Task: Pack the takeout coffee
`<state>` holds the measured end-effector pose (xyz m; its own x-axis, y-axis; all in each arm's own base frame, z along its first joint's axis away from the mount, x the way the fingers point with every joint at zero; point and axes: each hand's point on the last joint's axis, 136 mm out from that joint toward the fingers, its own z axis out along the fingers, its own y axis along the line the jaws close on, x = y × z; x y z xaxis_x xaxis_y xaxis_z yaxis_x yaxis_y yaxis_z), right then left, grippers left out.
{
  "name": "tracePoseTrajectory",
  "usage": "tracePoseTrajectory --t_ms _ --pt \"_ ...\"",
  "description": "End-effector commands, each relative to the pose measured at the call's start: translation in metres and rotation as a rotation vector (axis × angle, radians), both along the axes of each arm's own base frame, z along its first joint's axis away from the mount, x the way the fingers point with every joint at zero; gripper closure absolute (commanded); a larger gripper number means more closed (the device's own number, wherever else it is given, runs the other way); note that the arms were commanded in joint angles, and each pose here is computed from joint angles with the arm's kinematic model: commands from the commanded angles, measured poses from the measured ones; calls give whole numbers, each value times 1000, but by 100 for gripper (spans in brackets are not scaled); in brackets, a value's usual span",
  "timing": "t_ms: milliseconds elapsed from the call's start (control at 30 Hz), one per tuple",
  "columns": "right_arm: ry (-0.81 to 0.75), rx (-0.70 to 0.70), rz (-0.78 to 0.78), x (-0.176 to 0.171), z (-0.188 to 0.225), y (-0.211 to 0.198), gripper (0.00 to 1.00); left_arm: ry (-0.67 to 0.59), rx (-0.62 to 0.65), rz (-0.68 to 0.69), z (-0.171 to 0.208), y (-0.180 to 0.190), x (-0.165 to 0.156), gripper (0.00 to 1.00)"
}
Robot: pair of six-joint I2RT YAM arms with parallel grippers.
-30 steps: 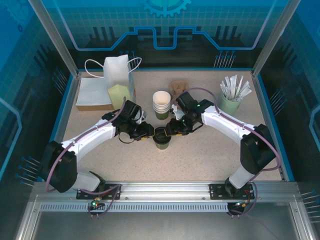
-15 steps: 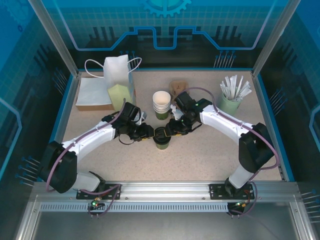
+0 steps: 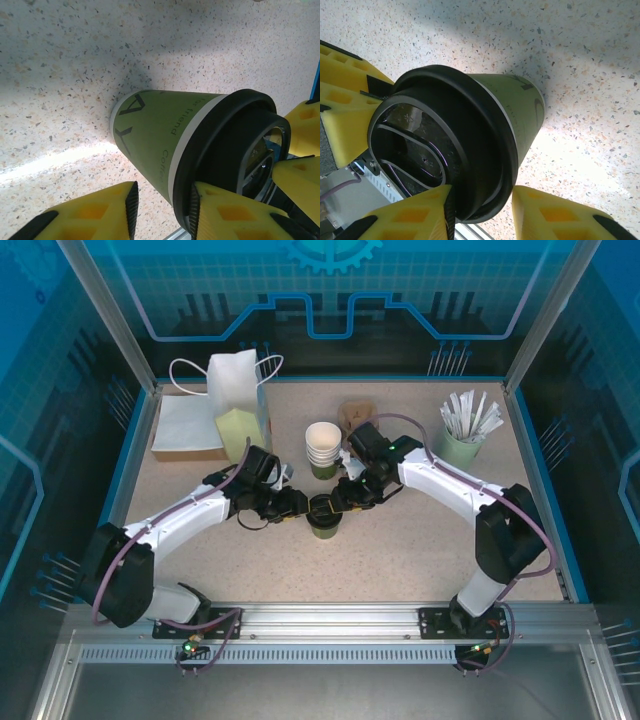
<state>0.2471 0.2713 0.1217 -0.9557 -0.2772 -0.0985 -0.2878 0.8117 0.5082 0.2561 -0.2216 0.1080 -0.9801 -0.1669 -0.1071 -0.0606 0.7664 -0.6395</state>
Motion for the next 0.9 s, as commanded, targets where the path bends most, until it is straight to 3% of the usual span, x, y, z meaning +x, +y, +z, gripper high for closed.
tracePoseTrajectory --t_ms 0,267,600,800,867 --pt "53 -134 -1 -16 -19 -21 63 87 83 27 -16 15 -14 62" --pt "43 -82 -1 -9 -8 -12 62 28 -4 42 14 6 -7 50" --pt "24 -13 1 -6 4 -1 61 20 -60 78 17 7 -5 36" --pt "-51 51 -6 2 25 5 56 -30 -91 112 36 15 1 24" --pt "-89 61 -17 7 35 2 47 -48 -106 122 45 16 4 22"
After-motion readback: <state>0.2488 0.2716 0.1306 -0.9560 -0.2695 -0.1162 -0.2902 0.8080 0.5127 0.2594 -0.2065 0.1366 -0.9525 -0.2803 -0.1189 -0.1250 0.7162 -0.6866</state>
